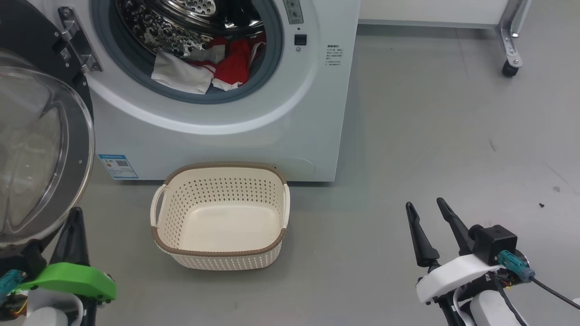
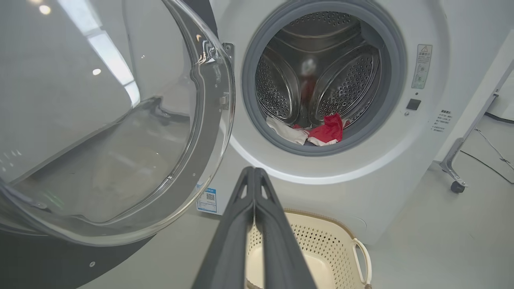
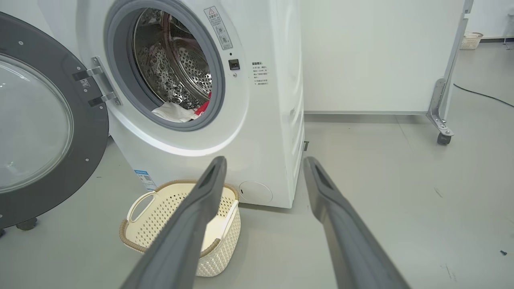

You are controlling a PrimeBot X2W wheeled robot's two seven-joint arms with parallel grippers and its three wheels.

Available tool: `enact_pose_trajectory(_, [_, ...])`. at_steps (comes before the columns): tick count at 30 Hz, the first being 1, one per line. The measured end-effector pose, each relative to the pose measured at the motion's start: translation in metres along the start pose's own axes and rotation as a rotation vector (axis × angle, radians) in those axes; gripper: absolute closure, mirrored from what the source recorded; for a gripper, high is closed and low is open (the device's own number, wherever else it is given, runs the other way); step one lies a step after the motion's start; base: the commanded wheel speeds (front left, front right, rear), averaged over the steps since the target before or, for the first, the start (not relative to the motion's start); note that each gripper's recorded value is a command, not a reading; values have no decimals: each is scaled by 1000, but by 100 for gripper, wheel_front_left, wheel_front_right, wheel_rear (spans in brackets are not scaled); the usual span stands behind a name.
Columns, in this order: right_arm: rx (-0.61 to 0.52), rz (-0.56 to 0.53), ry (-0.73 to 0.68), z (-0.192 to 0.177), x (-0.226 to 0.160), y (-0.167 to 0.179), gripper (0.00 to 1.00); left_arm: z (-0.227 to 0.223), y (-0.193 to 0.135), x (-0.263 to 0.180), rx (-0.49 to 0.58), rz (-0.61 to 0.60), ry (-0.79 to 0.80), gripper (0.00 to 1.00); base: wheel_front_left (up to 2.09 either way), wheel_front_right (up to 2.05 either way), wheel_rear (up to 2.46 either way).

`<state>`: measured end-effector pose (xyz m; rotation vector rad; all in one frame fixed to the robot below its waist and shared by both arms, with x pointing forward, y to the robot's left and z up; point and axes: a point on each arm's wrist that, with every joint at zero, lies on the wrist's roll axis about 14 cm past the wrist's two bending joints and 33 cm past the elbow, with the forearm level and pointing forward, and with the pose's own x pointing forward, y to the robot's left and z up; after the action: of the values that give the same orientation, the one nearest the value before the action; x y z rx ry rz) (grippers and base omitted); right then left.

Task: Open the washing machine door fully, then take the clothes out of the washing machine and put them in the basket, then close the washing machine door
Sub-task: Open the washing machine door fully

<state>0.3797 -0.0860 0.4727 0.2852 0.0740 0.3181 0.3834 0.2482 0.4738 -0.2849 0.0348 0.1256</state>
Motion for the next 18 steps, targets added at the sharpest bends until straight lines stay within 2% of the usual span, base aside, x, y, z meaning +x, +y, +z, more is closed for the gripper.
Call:
enact_pose_trajectory(7, [1,-42,-40,12,-11,-11,0,7,-30,0,-43,-63,-39,100,0,0,0])
enact_pose_trajectory(15, [3,-58,-65,19,-12,-16,0,4,-42,-7,-63,-83,-45,100,0,0,0])
enact_pose_trajectory(16, [4,-60,-66,19,-13,-16,0,3,-43,-7,-67,-85,-43,73,0,0,0])
enact_pose_trajectory(17, [5,-63,-65,19,-13,-17,0,2,-45,-8,-69,-89,-44,52,0,0,0])
enact_pose_trajectory(18, [8,-67,-60,17,-15,-17,0,4,-47,-9,-67,-95,-49,0,0,0,0])
